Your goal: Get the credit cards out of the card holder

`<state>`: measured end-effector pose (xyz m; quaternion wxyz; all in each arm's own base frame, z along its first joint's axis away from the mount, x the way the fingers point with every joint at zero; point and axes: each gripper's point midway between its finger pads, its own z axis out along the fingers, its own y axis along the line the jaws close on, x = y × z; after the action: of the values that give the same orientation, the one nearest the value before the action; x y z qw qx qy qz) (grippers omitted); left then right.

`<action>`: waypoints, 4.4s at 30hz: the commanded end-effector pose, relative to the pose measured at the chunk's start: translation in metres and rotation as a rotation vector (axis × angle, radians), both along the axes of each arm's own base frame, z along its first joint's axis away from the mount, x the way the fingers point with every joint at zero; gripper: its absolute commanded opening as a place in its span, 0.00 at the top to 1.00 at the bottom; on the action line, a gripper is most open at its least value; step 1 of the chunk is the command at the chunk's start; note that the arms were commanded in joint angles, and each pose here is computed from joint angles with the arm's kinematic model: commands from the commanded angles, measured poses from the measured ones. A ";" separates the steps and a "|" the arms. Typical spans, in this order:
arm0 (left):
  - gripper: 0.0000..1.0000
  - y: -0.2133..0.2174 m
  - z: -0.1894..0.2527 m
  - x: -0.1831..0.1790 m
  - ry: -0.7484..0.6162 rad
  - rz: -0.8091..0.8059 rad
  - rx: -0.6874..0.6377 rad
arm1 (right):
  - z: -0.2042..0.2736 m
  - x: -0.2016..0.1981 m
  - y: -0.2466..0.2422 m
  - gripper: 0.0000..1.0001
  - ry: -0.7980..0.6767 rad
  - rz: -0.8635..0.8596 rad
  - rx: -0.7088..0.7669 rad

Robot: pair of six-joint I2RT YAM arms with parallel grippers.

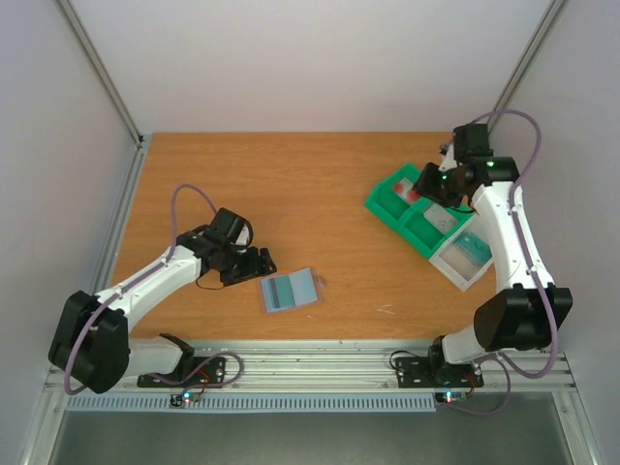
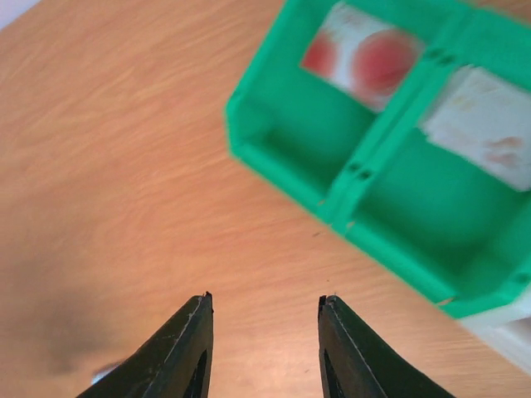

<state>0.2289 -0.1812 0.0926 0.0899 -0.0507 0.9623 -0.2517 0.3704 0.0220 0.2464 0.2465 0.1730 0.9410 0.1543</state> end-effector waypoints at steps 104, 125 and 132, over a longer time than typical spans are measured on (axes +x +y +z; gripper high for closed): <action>0.50 -0.023 -0.046 0.011 0.002 0.119 -0.364 | -0.256 -0.157 0.322 0.99 0.443 0.591 0.266; 0.48 -0.014 -0.048 0.002 0.001 0.130 -0.324 | -0.258 -0.156 0.316 0.99 0.419 0.576 0.251; 0.50 -0.019 -0.049 0.003 -0.001 0.110 -0.354 | -0.259 -0.157 0.315 0.99 0.422 0.571 0.253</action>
<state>0.2283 -0.1969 0.0421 0.0809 -0.1345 0.9035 -0.3988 0.2256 0.3593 0.0174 -0.0124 -0.0594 0.9344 0.3511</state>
